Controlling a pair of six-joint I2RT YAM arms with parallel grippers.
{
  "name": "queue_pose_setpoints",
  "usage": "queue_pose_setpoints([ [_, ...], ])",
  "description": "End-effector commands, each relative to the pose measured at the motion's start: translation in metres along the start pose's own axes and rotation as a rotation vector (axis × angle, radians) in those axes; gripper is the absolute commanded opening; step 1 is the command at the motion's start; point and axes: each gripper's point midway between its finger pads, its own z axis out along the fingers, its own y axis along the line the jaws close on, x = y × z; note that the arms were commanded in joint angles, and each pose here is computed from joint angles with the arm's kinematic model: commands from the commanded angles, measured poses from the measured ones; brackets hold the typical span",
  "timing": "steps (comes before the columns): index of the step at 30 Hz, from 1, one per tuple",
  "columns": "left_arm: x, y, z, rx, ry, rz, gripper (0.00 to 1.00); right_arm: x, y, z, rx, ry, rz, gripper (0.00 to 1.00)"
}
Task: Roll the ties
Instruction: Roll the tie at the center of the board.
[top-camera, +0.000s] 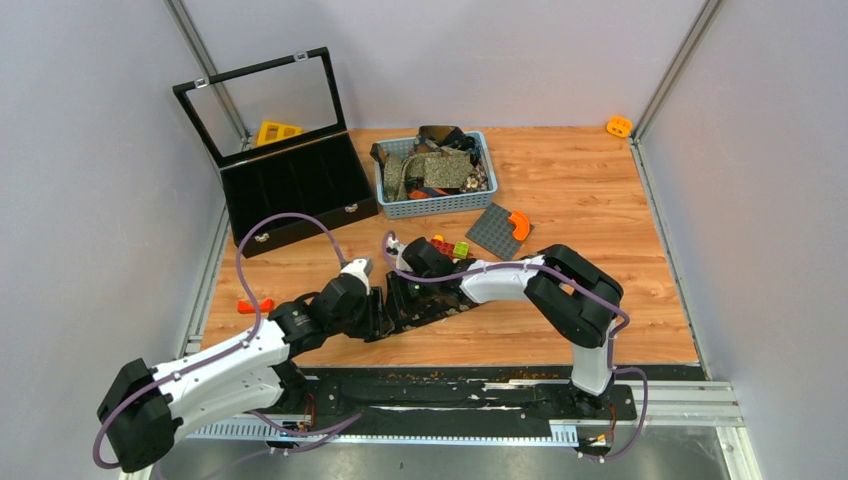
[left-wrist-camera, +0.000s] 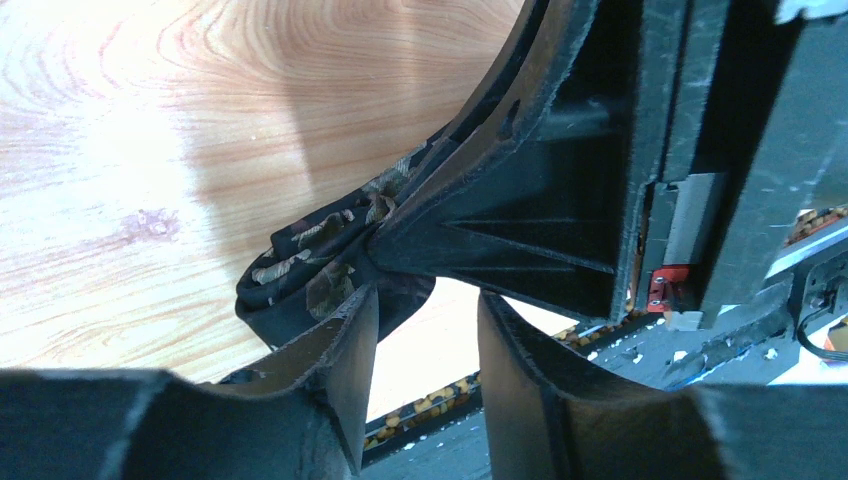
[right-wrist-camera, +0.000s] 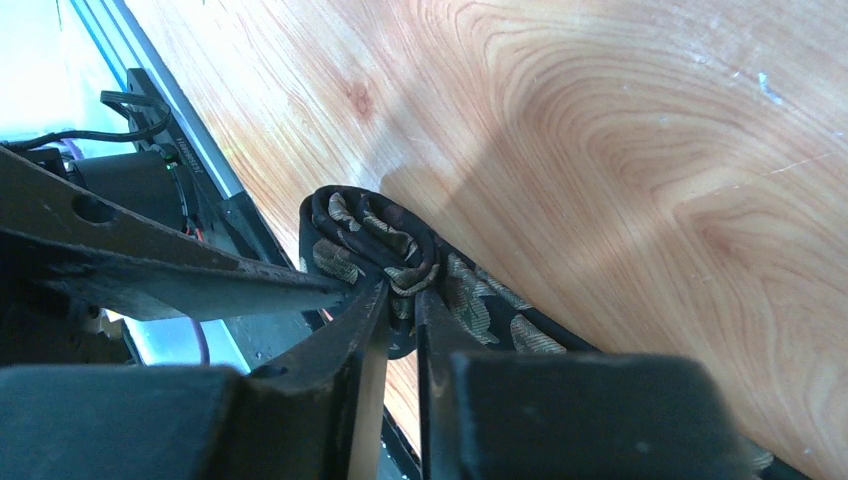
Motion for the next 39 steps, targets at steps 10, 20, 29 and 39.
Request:
queue_pose_setpoints([
  [10,-0.024,0.044,-0.039,-0.232,-0.162,-0.105,0.68,-0.004,0.002,-0.012,0.137,0.053,0.053,0.0],
  [20,-0.018,0.042,-0.025,-0.189,-0.175,-0.134,0.66,0.003,-0.011,-0.008,0.17,0.082,0.084,0.0],
  [29,-0.016,0.036,-0.016,-0.118,-0.191,-0.153,0.64,0.012,-0.032,0.001,0.207,0.113,0.085,0.0],
  [39,-0.004,0.043,0.0,-0.116,-0.184,-0.178,0.56,0.024,-0.042,0.004,0.206,0.133,0.082,0.0],
])
